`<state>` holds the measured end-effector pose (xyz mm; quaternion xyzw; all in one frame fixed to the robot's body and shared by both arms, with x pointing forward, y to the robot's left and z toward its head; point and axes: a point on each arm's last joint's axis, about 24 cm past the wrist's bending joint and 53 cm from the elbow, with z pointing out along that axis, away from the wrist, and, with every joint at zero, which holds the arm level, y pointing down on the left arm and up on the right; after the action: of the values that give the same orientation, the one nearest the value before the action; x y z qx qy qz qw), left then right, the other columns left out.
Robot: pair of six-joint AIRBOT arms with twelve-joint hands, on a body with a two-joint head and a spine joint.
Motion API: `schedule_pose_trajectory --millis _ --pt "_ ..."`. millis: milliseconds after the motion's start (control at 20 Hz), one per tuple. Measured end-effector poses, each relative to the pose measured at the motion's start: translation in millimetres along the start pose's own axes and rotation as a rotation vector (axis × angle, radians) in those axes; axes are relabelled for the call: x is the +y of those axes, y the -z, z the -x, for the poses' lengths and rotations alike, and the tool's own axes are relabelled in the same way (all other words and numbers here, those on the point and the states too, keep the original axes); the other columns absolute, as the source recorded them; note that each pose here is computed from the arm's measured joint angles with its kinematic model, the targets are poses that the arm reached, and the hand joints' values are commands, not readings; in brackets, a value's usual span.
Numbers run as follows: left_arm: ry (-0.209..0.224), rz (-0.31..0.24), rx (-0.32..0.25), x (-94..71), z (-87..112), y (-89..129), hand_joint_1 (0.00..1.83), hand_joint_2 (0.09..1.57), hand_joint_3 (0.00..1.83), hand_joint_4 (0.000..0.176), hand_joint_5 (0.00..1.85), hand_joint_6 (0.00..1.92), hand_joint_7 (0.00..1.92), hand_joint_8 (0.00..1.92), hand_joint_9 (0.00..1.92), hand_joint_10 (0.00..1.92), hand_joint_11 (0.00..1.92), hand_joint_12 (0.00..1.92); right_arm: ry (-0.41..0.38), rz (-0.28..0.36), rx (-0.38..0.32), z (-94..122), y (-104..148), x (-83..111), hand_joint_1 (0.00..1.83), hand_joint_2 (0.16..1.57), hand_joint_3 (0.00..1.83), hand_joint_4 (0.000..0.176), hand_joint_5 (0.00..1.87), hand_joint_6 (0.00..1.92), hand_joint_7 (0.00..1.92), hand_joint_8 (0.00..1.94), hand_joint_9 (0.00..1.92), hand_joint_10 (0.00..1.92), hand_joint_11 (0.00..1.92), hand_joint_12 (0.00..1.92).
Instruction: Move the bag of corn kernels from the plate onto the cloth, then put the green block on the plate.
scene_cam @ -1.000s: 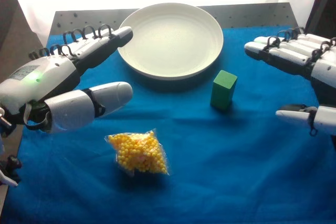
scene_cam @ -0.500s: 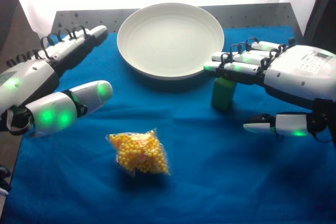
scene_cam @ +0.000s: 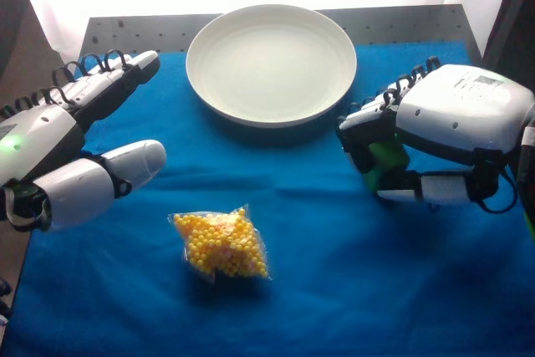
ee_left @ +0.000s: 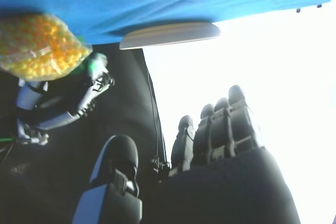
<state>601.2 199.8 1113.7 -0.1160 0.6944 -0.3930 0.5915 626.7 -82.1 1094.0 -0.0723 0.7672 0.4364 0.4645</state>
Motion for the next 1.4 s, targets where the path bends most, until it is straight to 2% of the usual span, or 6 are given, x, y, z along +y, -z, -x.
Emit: schedule_pose_trajectory --millis 450,650,850,900,1050,1400 --pt "0.01 0.011 -0.008 2.8 0.1 3.5 0.12 1.33 0.0 0.138 0.08 0.0 0.0 0.0 0.0 0.0 0.0 0.18 0.059 0.121 -0.15 86.2 15.3 36.3 1.34 1.26 0.0 0.0 0.59 1.33 0.77 1.45 0.72 1.61 0.56 1.8" --pt "0.017 0.009 -0.006 2.0 -2.6 3.4 0.09 1.31 0.0 0.137 0.06 0.0 0.0 0.0 0.0 0.0 0.0 0.3 0.122 0.108 -0.16 109.9 -35.6 47.0 1.34 1.25 0.0 0.0 0.64 1.38 0.74 1.37 0.71 1.56 0.45 1.67" --pt "0.023 0.005 -0.003 3.5 -5.2 1.8 0.03 1.34 0.01 0.122 0.06 0.0 0.01 0.0 0.03 0.01 0.0 0.31 0.119 0.049 -0.124 102.8 -71.3 35.2 1.35 1.23 0.0 0.0 0.65 1.32 0.83 1.27 0.72 1.53 0.37 1.64" --pt "0.034 0.011 0.0 5.7 -7.4 1.2 0.0 1.33 0.0 0.141 0.06 0.0 0.01 0.0 0.04 0.01 0.0 0.33 0.117 0.026 -0.111 98.6 -80.0 28.4 1.35 1.21 0.0 0.0 0.69 1.24 0.86 1.23 0.77 1.5 0.36 1.68" --pt "0.043 -0.003 0.018 2.4 -13.7 1.0 0.02 1.36 0.0 0.101 0.03 0.0 0.0 0.0 0.03 0.0 0.0 0.24 0.11 -0.035 -0.067 82.7 -104.8 13.6 1.36 1.21 0.0 0.0 0.68 1.13 0.77 1.37 0.86 1.51 0.83 1.55" --pt "0.06 -0.025 0.013 -2.4 -14.1 -3.1 0.08 1.32 0.0 0.087 0.02 0.0 0.0 0.0 0.01 0.0 0.0 0.29 0.065 -0.142 -0.019 66.3 -128.5 -12.7 1.21 1.29 0.0 0.0 0.64 1.2 0.68 1.69 0.77 1.63 0.77 1.73"
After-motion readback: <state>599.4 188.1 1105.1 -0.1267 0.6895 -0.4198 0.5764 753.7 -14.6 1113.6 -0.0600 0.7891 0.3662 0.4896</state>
